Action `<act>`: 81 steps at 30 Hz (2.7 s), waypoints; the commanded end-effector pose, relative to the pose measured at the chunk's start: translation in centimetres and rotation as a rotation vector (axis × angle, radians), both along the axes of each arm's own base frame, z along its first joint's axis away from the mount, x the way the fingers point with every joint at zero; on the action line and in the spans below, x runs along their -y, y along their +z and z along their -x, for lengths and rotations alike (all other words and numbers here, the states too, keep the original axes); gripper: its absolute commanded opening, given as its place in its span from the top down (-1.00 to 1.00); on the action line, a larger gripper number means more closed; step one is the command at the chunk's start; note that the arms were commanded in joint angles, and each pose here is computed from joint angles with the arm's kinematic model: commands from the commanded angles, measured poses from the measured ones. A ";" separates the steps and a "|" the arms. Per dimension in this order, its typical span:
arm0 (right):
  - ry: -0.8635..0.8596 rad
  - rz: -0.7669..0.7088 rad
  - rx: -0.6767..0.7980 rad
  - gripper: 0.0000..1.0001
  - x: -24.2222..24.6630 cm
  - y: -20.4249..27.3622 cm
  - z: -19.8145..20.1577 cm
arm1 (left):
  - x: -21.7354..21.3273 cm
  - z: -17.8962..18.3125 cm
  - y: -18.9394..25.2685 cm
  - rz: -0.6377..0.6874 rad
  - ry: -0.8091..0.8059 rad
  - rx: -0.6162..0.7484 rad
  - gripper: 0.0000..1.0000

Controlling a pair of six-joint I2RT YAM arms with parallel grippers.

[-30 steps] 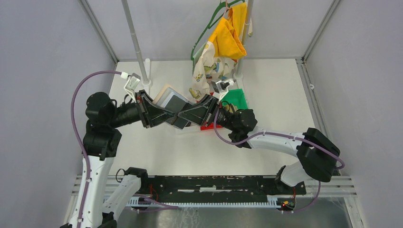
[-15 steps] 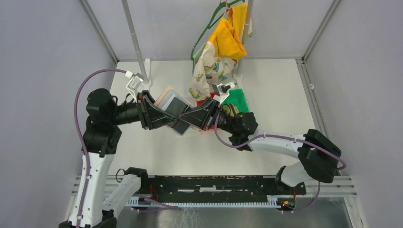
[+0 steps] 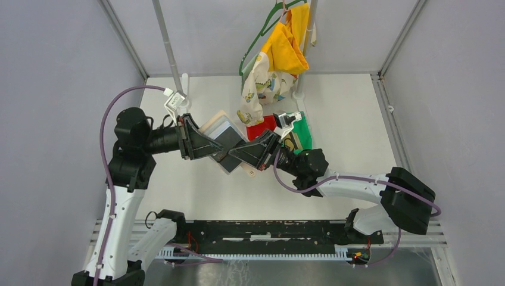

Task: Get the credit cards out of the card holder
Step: Remove the credit card from the card holder, then place the credit card in the storage box.

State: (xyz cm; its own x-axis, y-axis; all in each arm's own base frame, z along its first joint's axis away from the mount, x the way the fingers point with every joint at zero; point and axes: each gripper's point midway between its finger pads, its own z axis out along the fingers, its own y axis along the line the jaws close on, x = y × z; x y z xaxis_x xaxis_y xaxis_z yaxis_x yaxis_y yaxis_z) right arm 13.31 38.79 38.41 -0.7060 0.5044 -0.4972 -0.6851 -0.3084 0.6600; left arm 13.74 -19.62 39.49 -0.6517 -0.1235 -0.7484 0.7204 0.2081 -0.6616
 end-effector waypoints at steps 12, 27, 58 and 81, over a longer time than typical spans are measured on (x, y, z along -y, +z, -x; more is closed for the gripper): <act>-0.004 -0.041 0.031 1.00 1.6 0.1 1.0 | -0.1 -0.2 3.3 0.058 0.045 0.100 0.24; 0.036 -0.121 0.010 0.18 1.2 2.1 0.8 | -0.2 -0.3 3.3 0.050 0.053 0.121 0.82; -0.076 0.438 -0.028 1.00 5.5 -10.3 -3.5 | -2.2 -4.0 2.5 -0.103 0.290 0.274 0.52; -0.242 1.188 0.125 1.00 -0.7 -22.0 -16.2 | -1.8 -1.9 -0.2 -0.189 0.128 0.338 0.53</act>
